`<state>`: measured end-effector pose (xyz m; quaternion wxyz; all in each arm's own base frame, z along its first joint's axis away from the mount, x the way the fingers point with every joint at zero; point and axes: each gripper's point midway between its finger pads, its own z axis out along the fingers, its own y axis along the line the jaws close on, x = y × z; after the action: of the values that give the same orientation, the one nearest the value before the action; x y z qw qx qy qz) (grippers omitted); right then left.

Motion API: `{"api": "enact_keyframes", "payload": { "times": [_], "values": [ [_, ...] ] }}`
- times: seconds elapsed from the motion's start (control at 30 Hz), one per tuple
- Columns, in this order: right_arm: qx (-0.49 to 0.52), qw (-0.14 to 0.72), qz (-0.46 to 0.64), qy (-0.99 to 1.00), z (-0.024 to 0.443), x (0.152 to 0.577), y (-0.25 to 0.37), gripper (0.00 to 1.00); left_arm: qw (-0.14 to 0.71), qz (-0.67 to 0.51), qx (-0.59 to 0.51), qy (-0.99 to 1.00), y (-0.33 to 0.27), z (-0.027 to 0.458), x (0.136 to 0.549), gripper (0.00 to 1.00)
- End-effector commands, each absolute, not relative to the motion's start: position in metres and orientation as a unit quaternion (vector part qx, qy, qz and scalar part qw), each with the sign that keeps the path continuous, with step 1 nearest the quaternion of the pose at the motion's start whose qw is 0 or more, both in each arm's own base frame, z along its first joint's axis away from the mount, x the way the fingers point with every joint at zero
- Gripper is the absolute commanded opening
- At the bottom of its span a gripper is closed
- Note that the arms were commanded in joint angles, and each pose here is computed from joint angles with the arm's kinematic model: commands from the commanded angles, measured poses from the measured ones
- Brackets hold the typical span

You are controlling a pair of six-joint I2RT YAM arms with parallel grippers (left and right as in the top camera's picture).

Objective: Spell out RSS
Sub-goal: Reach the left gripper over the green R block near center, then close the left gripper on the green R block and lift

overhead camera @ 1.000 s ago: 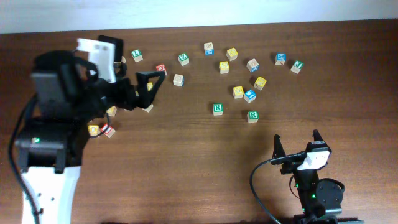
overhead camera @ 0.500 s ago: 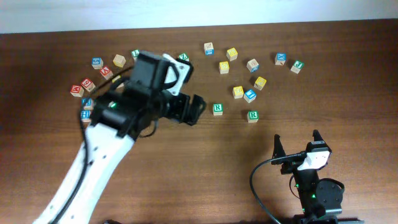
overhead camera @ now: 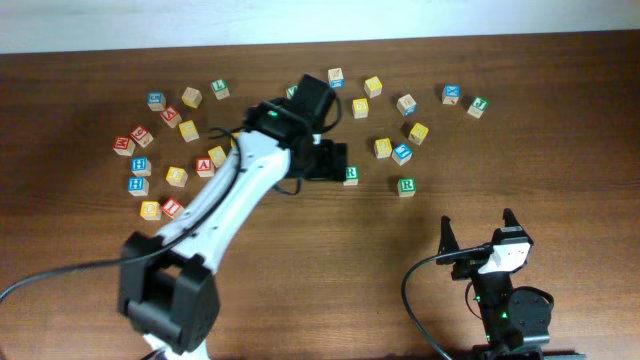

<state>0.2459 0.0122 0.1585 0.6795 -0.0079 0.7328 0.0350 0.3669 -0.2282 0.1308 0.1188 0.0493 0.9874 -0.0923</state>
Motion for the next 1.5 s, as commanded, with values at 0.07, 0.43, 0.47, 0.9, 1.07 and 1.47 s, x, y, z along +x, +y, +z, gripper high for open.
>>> {"api": "enact_keyframes", "payload": {
  "times": [0.07,0.43,0.47,0.9,1.07,1.47],
  "values": [
    [-0.004,0.678,0.028,0.735,0.156,0.246,0.009,0.98,0.112,-0.116,0.069,0.985,-0.278,0.092,0.373,0.99],
    [-0.004,0.678,0.028,0.735,0.156,0.246,0.009,0.98,0.180,-0.021,0.028,0.983,-0.283,0.047,0.399,0.95],
    [-0.004,0.678,0.028,0.735,0.156,0.246,0.009,0.98,0.179,-0.020,0.028,0.983,-0.285,0.042,0.400,0.72],
    [-0.004,0.678,0.028,0.735,0.156,0.246,0.009,0.98,0.183,-0.036,-0.017,0.982,-0.294,0.024,0.407,0.66],
    [-0.004,0.678,0.028,0.735,0.156,0.246,0.009,0.98,0.181,-0.034,-0.013,0.983,-0.299,0.019,0.403,0.57],
    [-0.004,0.678,0.028,0.735,0.156,0.246,0.009,0.98,0.165,-0.017,-0.022,0.986,-0.296,-0.006,0.399,0.47]
  ]
}}
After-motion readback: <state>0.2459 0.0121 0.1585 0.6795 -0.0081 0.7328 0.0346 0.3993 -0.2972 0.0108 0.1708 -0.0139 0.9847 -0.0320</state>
